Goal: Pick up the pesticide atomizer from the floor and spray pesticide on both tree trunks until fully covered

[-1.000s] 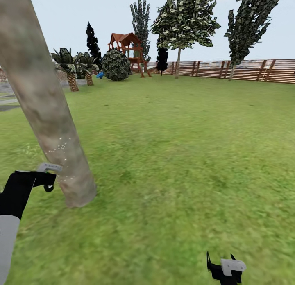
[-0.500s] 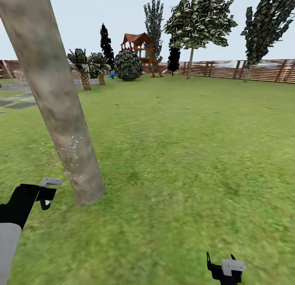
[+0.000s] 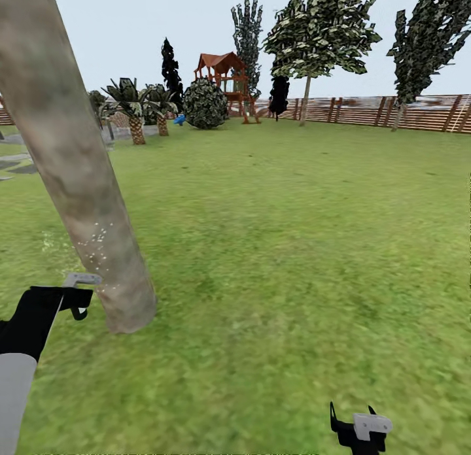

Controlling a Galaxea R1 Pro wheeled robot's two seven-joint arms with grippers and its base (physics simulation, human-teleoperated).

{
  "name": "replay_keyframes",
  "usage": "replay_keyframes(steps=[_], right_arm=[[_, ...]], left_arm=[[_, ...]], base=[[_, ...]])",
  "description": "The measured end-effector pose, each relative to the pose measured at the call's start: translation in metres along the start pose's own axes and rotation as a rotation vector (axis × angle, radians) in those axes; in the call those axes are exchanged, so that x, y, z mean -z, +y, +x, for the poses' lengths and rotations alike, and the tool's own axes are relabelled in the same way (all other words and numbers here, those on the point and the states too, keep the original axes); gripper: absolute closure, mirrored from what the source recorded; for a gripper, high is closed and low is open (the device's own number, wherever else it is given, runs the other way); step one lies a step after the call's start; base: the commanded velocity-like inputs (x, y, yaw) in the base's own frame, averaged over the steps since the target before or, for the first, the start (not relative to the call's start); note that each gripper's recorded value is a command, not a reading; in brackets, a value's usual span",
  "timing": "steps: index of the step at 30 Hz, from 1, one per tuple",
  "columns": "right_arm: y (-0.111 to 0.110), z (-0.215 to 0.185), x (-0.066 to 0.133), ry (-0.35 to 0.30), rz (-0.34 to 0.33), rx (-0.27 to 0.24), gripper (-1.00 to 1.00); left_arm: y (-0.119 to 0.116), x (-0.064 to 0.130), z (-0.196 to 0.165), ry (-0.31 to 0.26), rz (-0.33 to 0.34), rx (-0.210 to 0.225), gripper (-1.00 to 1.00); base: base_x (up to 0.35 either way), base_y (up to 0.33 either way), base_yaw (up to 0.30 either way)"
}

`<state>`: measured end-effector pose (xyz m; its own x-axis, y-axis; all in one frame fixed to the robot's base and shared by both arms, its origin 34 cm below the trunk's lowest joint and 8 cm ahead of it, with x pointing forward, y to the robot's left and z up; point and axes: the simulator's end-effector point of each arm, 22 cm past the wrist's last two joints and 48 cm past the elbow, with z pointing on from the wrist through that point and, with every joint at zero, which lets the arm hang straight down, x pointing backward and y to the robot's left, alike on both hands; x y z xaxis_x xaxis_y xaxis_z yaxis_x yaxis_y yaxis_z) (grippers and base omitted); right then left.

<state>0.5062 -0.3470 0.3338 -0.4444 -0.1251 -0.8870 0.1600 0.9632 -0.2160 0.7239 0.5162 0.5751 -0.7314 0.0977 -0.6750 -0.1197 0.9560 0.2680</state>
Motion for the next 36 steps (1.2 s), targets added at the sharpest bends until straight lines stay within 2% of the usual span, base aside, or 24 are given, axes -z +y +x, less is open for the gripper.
replay_keyframes(steps=[3, 4, 5, 8, 12, 13, 15, 17, 18, 19, 20, 24, 25, 28, 29, 32, 33, 34, 36], right_arm=[[0.0, 0.0, 0.0, 0.0, 0.0, 0.0, -1.0], [0.0, 0.0, 0.0, 0.0, 0.0, 0.0, -1.0], [0.0, 0.0, 0.0, 0.0, 0.0, 0.0, -1.0], [0.0, 0.0, 0.0, 0.0, 0.0, 0.0, -1.0], [0.0, 0.0, 0.0, 0.0, 0.0, 0.0, -1.0], [0.0, 0.0, 0.0, 0.0, 0.0, 0.0, -1.0], [0.0, 0.0, 0.0, 0.0, 0.0, 0.0, -1.0], [0.0, 0.0, 0.0, 0.0, 0.0, 0.0, -1.0], [0.0, 0.0, 0.0, 0.0, 0.0, 0.0, -1.0], [0.0, 0.0, 0.0, 0.0, 0.0, 0.0, -1.0], [0.0, 0.0, 0.0, 0.0, 0.0, 0.0, -1.0], [0.0, 0.0, 0.0, 0.0, 0.0, 0.0, -1.0], [0.0, 0.0, 0.0, 0.0, 0.0, 0.0, -1.0], [0.0, 0.0, 0.0, 0.0, 0.0, 0.0, -1.0], [0.0, 0.0, 0.0, 0.0, 0.0, 0.0, -1.0], [0.0, 0.0, 0.0, 0.0, 0.0, 0.0, -1.0], [0.0, 0.0, 0.0, 0.0, 0.0, 0.0, -1.0], [0.0, 0.0, 0.0, 0.0, 0.0, 0.0, -1.0], [0.0, 0.0, 0.0, 0.0, 0.0, 0.0, -1.0]], left_arm=[[-0.002, -0.005, 0.013, 0.031, 0.006, -0.002, 1.0], [0.0, -0.011, 0.034, 0.071, 0.01, 0.02, 1.0], [0.005, -0.014, 0.044, 0.084, 0.009, 0.054, 1.0], [0.011, -0.015, 0.05, 0.086, 0.002, 0.084, 1.0], [0.007, -0.018, 0.055, 0.091, 0.005, 0.088, 1.0], [0.004, -0.018, 0.056, 0.094, 0.01, 0.09, 1.0], [-0.023, -0.021, 0.055, 0.093, 0.049, 0.092, 1.0], [-0.027, -0.022, 0.055, 0.095, 0.036, 0.08, 1.0], [-0.024, -0.022, 0.056, 0.097, 0.02, 0.077, 1.0], [-0.012, -0.022, 0.057, 0.099, -0.028, 0.068, 1.0], [-0.004, -0.021, 0.057, 0.099, -0.046, 0.072, 1.0], [0.017, -0.023, 0.062, 0.089, -0.076, 0.067, 1.0], [0.007, -0.03, 0.079, 0.11, -0.054, 0.066, 1.0], [-0.013, -0.042, 0.102, 0.12, -0.013, 0.06, 1.0], [-0.034, -0.047, 0.113, 0.128, 0.023, 0.073, 1.0], [-0.071, -0.05, 0.114, 0.123, 0.076, 0.089, 1.0], [-0.075, -0.05, 0.113, 0.122, 0.08, 0.089, 1.0], [-0.071, -0.05, 0.113, 0.118, 0.073, 0.106, 1.0], [-0.033, -0.049, 0.116, 0.11, -0.003, 0.164, 1.0]], base=[[-0.058, -0.274, 0.0], [-0.015, -0.274, 0.006], [-0.01, -0.274, 0.038], [-0.004, -0.274, 0.161], [0.003, -0.274, 0.268], [0.06, -0.274, 0.276], [0.104, -0.274, 0.23], [0.143, -0.261, 0.099], [0.211, -0.211, 0.02], [0.245, -0.186, 0.008], [0.264, -0.168, 0.004], [0.285, -0.14, 0.001], [0.293, -0.129, 0.0], [0.293, -0.128, 0.0], [0.293, -0.13, 0.015], [0.29, -0.136, 0.122], [0.285, -0.149, 0.253], [0.282, -0.158, 0.268], [0.28, -0.162, 0.274]])
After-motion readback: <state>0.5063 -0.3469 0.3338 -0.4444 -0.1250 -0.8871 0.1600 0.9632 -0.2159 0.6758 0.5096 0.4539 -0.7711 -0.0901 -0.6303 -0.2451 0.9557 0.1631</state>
